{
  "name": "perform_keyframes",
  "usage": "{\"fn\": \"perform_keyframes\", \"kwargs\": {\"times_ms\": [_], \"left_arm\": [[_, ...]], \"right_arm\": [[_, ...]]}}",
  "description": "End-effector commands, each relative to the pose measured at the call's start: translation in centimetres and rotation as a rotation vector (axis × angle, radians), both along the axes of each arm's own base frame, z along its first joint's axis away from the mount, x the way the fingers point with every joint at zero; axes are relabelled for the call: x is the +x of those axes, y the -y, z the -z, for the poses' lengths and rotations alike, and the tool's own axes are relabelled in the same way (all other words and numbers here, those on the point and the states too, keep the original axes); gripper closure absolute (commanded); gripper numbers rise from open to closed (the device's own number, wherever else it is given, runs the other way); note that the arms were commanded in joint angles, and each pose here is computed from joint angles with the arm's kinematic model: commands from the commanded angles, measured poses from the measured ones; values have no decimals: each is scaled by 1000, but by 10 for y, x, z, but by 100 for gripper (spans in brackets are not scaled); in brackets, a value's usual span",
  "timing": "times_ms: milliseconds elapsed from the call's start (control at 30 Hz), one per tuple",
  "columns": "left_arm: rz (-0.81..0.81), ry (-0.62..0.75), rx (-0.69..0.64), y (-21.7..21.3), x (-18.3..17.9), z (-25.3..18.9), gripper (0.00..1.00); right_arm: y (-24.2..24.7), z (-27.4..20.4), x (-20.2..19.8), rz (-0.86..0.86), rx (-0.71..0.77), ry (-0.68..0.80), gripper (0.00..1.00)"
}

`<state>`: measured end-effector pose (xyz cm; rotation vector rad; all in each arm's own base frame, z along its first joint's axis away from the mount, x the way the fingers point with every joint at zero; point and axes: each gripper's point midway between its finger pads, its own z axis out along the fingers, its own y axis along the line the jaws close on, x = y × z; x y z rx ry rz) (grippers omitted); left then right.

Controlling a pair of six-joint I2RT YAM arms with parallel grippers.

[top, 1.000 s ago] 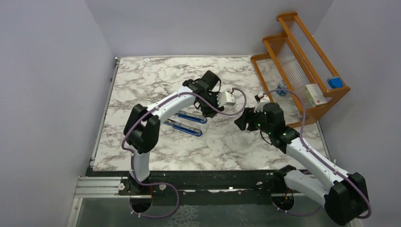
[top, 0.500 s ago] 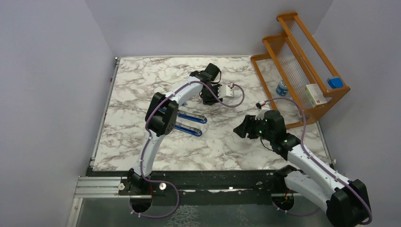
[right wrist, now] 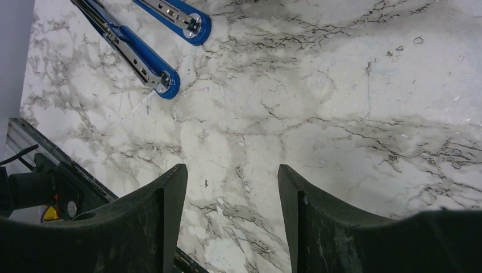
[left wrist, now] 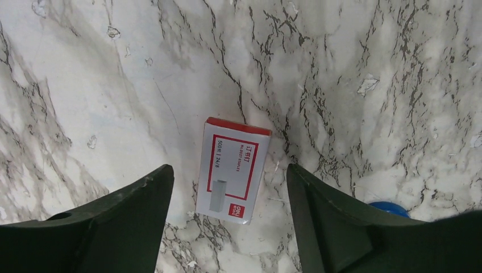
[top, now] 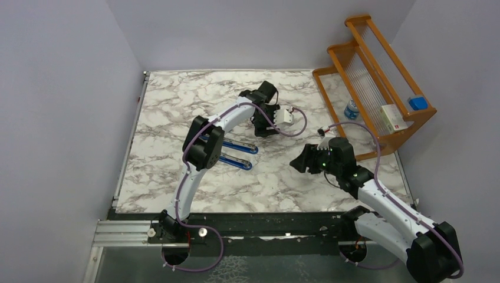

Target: Load the staples into the stapler

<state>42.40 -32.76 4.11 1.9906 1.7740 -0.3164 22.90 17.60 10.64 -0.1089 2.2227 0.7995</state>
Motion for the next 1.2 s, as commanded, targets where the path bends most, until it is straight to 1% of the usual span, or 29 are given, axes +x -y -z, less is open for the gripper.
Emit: {"fn": "perform_keyframes", "kwargs": {"times_ms": [0, 167, 267, 367, 400, 467, 567, 633, 667, 733, 800, 867, 900, 1000, 1100, 1167], "left_arm": [[20, 17, -95, 17, 2, -31, 23], [0, 41, -167, 22, 8, -63, 22], [-14, 78, -281, 28, 11, -105, 22], [-37, 116, -440, 38, 5, -150, 21], [-65, 131, -494, 39, 4, -164, 20], [-173, 128, -582, 37, 5, -181, 19], [-409, 73, -685, 22, 15, -198, 19], [-608, 19, -718, 3, 30, -199, 18], [-706, -29, -736, -8, 36, -197, 18], [-831, -96, -752, -31, 44, -189, 17], [-967, -133, -788, -57, 53, -180, 17], [-1021, -149, -841, -75, 57, -177, 17], [-1040, -143, -859, -82, 58, -177, 17], [-1095, -133, -832, -94, 60, -166, 16], [-1128, -137, -811, -98, 60, -156, 15], [-1144, -160, -813, -98, 59, -152, 13]], "right_arm": [[-6, -11, 3, -23, 36, 33, 37], [-3, -24, 8, -5, 36, 92, 37], [1, -38, 15, 17, 39, 180, 37], [2, -52, 23, 24, 52, 284, 37], [2, -55, 25, 21, 51, 311, 37], [2, -61, 30, 15, 39, 355, 36], [0, -68, 39, 5, 21, 419, 36], [0, -68, 46, 3, -2, 444, 35], [0, -70, 50, 1, -15, 460, 35], [-1, -72, 57, -14, -45, 488, 34], [-5, -72, 64, -45, -84, 499, 33], [-14, -68, 70, -128, -134, 481, 24], [-18, -63, 74, -167, -164, 444, 22], [-32, -46, 86, -281, -223, 372, 22], [-46, -35, 107, -346, -244, 389, 20], [-52, -22, 123, -393, -288, 369, 20]]}}
